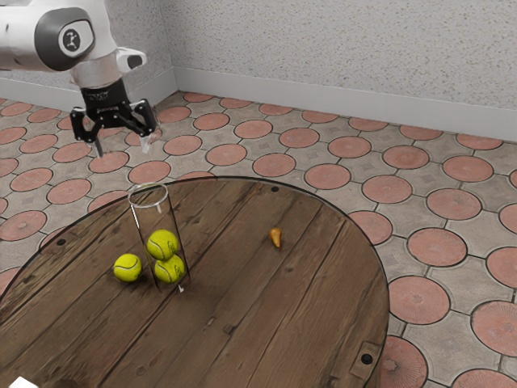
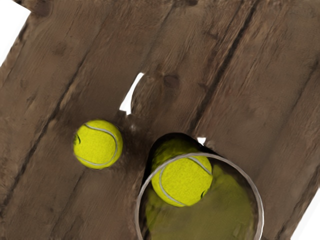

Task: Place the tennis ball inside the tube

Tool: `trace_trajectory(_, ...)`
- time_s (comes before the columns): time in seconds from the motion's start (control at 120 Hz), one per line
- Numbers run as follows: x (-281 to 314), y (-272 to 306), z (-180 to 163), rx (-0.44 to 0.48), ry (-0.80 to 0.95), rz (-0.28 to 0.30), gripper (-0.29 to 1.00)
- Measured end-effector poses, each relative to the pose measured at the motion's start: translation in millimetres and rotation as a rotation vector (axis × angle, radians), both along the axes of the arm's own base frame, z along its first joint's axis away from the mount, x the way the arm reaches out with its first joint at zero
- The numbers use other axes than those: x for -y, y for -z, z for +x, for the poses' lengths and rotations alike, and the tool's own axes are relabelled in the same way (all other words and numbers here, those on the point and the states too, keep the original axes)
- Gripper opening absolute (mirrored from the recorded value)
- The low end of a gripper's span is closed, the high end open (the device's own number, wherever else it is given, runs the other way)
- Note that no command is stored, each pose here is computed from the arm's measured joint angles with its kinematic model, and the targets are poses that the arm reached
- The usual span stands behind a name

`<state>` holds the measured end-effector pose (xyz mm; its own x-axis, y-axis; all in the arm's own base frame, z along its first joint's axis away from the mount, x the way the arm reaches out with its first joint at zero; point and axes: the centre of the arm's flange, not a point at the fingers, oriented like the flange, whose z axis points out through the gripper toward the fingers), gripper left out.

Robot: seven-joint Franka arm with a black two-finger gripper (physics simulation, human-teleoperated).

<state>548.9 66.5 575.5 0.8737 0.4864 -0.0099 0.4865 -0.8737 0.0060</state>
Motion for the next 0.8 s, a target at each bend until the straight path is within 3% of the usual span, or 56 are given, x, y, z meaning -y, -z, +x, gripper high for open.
trace_trajectory(0.342, -131.1, 72.2, -9.3, -0.023, -0.728, -0.048, 0.7)
trace_trajectory(0.558, -83.3, 110.6, 11.9, -0.105, -0.855, -0.029, 0.7)
trace_trajectory(0.8, -107.7, 180.6, -3.7, -0.14, -1.103, -0.016, 0.7)
